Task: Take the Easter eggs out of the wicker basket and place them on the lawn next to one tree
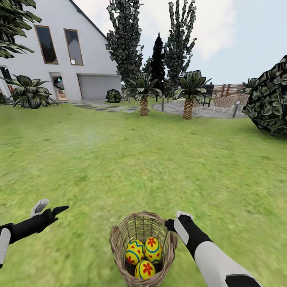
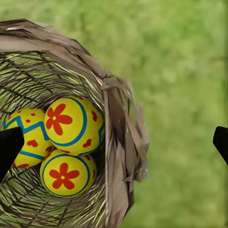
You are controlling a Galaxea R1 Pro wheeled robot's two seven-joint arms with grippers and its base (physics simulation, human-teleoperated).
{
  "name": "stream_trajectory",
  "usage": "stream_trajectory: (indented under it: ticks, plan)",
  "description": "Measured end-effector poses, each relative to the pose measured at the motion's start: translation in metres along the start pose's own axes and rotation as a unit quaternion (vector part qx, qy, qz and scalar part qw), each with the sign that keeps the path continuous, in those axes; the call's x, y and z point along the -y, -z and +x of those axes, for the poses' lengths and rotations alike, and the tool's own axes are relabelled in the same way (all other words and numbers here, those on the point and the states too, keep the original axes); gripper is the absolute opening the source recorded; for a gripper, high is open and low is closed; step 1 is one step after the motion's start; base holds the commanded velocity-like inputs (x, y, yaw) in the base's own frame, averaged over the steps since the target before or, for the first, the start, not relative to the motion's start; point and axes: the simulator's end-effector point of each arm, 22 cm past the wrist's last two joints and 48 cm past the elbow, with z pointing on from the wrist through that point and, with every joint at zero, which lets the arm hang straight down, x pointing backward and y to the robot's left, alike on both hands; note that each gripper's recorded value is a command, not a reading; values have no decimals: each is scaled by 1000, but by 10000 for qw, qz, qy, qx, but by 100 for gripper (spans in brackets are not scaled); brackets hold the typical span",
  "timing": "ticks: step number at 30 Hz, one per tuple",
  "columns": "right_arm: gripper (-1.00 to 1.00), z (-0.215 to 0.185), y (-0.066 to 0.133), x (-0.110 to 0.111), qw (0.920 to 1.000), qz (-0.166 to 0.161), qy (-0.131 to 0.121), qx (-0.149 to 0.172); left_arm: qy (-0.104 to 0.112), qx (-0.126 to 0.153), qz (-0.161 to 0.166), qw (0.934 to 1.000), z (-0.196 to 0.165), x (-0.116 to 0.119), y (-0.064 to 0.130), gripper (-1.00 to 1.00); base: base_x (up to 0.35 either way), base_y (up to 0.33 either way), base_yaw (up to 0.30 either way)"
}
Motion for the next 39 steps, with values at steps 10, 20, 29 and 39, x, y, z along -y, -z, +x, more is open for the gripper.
stream_trajectory:
  ticks: [10, 20, 29, 39]
  plan:
    - [100, 3, -3, 1, 10000, 7, 1, 1, 1, 3, 4, 10000, 2, -3, -1, 100, 6, -8, 0]
    - [100, 17, -19, 4, 10000, 2, 0, 2, 1, 11, 6, 10000, 15, -19, -7, 100, 0, 0, 0]
    - [100, 30, -34, 6, 10000, 0, -2, 2, 0, 12, 7, 10000, 27, -33, -13, 100, 0, 0, 0]
    - [100, 45, -50, 9, 10000, -2, -4, 3, -3, 10, 8, 10000, 41, -49, -20, 100, 0, 0, 0]
